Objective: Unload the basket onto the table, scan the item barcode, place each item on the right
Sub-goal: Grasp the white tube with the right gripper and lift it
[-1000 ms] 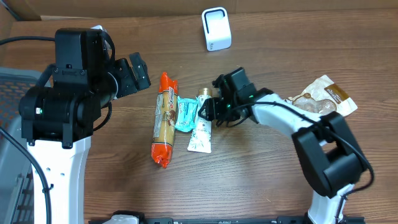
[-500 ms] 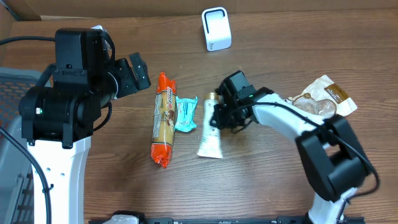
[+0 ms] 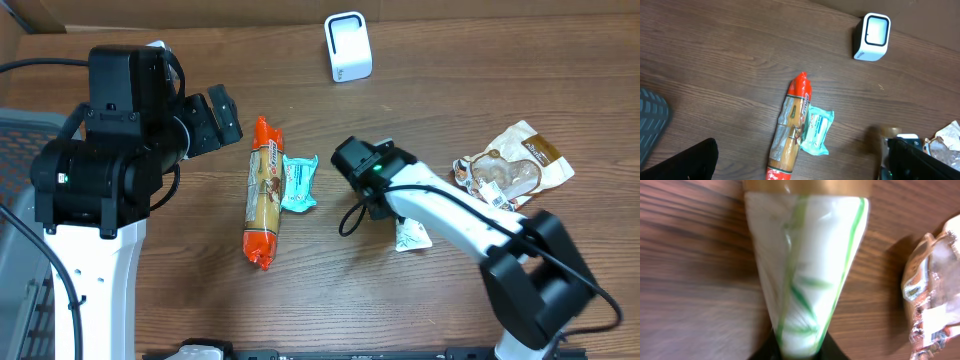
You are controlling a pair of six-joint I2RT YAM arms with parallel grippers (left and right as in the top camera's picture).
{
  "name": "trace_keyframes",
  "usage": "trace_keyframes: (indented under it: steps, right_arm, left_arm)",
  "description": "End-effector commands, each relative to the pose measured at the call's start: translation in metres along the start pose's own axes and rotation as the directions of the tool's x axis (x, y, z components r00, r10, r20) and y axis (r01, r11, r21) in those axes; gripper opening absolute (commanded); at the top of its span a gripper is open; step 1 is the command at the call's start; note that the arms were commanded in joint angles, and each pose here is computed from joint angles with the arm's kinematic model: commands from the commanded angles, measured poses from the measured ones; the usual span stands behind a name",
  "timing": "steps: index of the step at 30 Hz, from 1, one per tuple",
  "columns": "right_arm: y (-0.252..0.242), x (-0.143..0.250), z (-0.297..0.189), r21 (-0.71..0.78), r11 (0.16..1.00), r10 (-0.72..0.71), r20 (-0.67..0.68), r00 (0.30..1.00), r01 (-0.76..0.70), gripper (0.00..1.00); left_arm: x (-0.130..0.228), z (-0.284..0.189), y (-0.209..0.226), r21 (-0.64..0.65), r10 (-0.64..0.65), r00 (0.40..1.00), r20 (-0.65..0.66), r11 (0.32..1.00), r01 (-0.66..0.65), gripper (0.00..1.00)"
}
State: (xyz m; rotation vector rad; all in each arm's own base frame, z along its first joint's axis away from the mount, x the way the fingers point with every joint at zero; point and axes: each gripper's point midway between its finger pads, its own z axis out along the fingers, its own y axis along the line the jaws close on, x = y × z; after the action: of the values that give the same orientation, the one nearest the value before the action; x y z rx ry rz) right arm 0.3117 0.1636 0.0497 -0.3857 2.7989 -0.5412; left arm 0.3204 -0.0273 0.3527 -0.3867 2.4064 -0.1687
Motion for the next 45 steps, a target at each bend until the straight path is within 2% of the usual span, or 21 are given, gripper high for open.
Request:
trace_keyframes:
  steps: [1,5,7,9,15,17,18,21,25,28,32,36,43,45]
  right_arm:
    - [-0.011,-0.011,0.004,0.122,0.993,-0.004,0.054,0.999,-0.002,0.29]
    - [0.027,0.0,0.002,-0.051,0.998,-0.026,0.001,1.0,0.026,0.42]
    - [0.047,0.005,-0.003,-0.134,0.99,-0.045,-0.012,0.999,0.043,0.52]
    - [0.059,0.007,-0.007,-0.171,0.984,-0.055,-0.007,0.998,0.053,0.56]
    - [0.085,0.009,-0.017,-0.243,0.965,-0.098,0.024,0.995,0.101,0.57]
    - [0.093,0.009,-0.021,-0.25,0.957,-0.142,0.053,0.988,0.151,0.66]
    - [0.095,0.006,-0.023,-0.256,0.956,-0.135,0.062,0.989,0.146,0.75]
    - [0.09,-0.007,-0.034,-0.264,0.962,-0.063,0.06,0.996,0.077,0.82]
    - [0.069,-0.035,-0.056,-0.283,0.959,0.034,0.078,0.996,-0.01,0.85]
    - [0.061,-0.041,-0.056,-0.354,0.933,0.085,0.034,0.996,-0.067,0.85]
    - [0.062,-0.035,-0.051,-0.621,0.778,0.038,-0.108,0.993,-0.097,0.83]
    - [0.055,-0.023,-0.048,-0.768,0.627,-0.008,-0.173,0.985,-0.129,0.84]
    - [0.059,-0.001,-0.023,-0.793,0.586,-0.014,-0.217,0.976,-0.168,0.84]
    - [0.068,0.002,-0.02,-0.814,0.557,-0.015,-0.207,0.978,-0.164,0.8]
  left_arm:
    - [-0.005,-0.004,0.0,-0.001,-0.01,1.0,0.018,1.0,0.01,1.0]
    - [-0.005,-0.004,0.0,-0.001,-0.01,1.0,0.018,1.0,0.01,1.0]
    - [-0.005,-0.004,0.0,-0.001,-0.01,1.0,0.018,1.0,0.01,1.0]
    - [-0.005,-0.004,0.0,-0.001,-0.01,1.0,0.018,1.0,0.01,0.99]
    - [-0.005,-0.004,0.0,-0.001,-0.01,1.0,0.018,1.0,0.01,1.0]
    - [-0.005,-0.004,0.0,-0.001,-0.01,1.0,0.018,1.0,0.01,1.0]
    - [-0.005,-0.004,0.0,-0.001,-0.01,1.0,0.018,1.0,0.01,1.0]
    - [-0.005,-0.004,0.0,-0.001,-0.01,1.0,0.018,1.0,0.01,0.99]
    - [-0.005,-0.004,0.0,-0.001,-0.01,1.0,0.018,1.0,0.01,1.0]
    - [-0.005,-0.004,0.0,-0.001,-0.01,1.0,0.018,1.0,0.01,1.0]
    - [-0.005,-0.004,0.0,-0.001,-0.01,1.0,0.018,1.0,0.01,1.0]
    - [-0.005,-0.004,0.0,-0.001,-0.01,1.0,0.018,1.0,0.01,1.0]
    - [-0.005,-0.004,0.0,-0.001,-0.01,1.0,0.018,1.0,0.01,1.0]
    - [-0.005,-0.004,0.0,-0.001,-0.01,1.0,0.018,1.0,0.01,0.99]
